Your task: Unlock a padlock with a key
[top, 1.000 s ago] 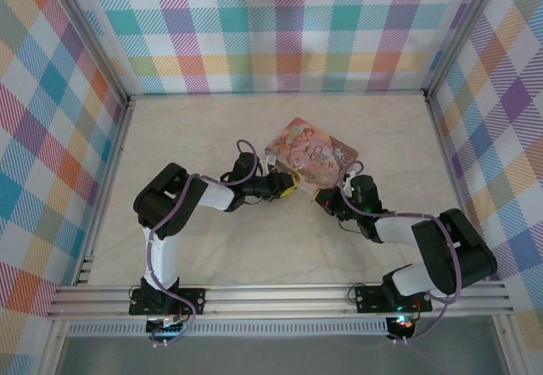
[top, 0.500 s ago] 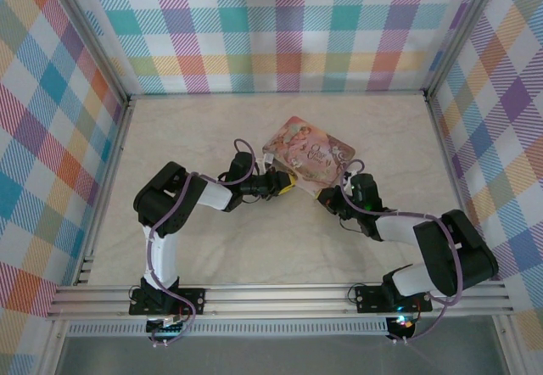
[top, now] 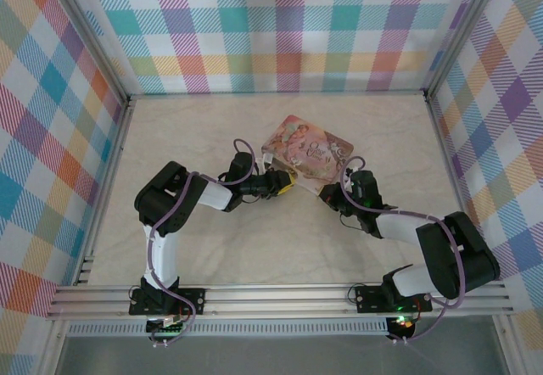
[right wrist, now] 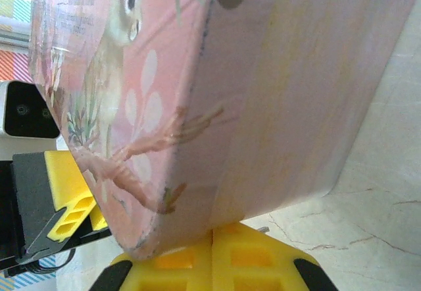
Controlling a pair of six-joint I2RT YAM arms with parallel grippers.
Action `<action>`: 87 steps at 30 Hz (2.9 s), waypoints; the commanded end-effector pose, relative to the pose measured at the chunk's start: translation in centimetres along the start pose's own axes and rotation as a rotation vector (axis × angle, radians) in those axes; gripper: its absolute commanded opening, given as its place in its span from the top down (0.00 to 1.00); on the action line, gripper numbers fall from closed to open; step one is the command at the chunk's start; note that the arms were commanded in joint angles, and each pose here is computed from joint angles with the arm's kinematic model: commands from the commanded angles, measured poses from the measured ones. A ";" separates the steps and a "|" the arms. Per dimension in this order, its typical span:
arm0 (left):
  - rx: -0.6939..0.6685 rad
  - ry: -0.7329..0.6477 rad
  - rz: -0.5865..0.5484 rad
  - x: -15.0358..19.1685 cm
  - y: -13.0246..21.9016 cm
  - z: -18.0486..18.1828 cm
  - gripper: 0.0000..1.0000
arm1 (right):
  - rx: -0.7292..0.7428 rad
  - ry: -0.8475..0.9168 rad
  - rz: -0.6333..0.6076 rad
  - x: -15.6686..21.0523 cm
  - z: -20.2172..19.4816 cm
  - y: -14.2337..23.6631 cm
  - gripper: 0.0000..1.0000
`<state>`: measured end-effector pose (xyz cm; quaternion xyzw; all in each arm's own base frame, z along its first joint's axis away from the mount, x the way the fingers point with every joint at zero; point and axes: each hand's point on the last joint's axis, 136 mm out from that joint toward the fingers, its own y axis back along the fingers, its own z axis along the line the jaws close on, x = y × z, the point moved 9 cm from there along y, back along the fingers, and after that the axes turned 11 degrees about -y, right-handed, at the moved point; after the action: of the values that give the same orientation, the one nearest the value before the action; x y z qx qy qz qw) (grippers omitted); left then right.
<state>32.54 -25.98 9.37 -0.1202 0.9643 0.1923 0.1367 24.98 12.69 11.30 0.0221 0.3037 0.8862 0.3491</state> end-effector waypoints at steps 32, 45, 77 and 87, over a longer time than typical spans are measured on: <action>-0.112 0.092 0.016 1.0 1.9 4.6 0.91 | -0.050 0.074 -0.113 -2.9 2.9 -0.1 1.00; -0.042 0.097 -0.052 -0.4 2.4 -1.0 0.97 | -0.243 0.027 0.013 0.0 3.1 2.9 1.00; 0.226 0.088 -0.140 -2.8 -0.6 -12.1 0.96 | -0.507 -0.074 -0.312 2.7 4.4 6.5 1.00; 0.243 0.095 -0.146 -2.8 -0.6 -12.6 0.96 | -0.583 -0.038 -0.307 2.2 6.2 4.5 1.00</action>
<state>32.54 -30.20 18.05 -0.1786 0.9739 0.1158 0.0792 21.52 14.07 15.57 -0.0570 0.0945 0.8742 0.4729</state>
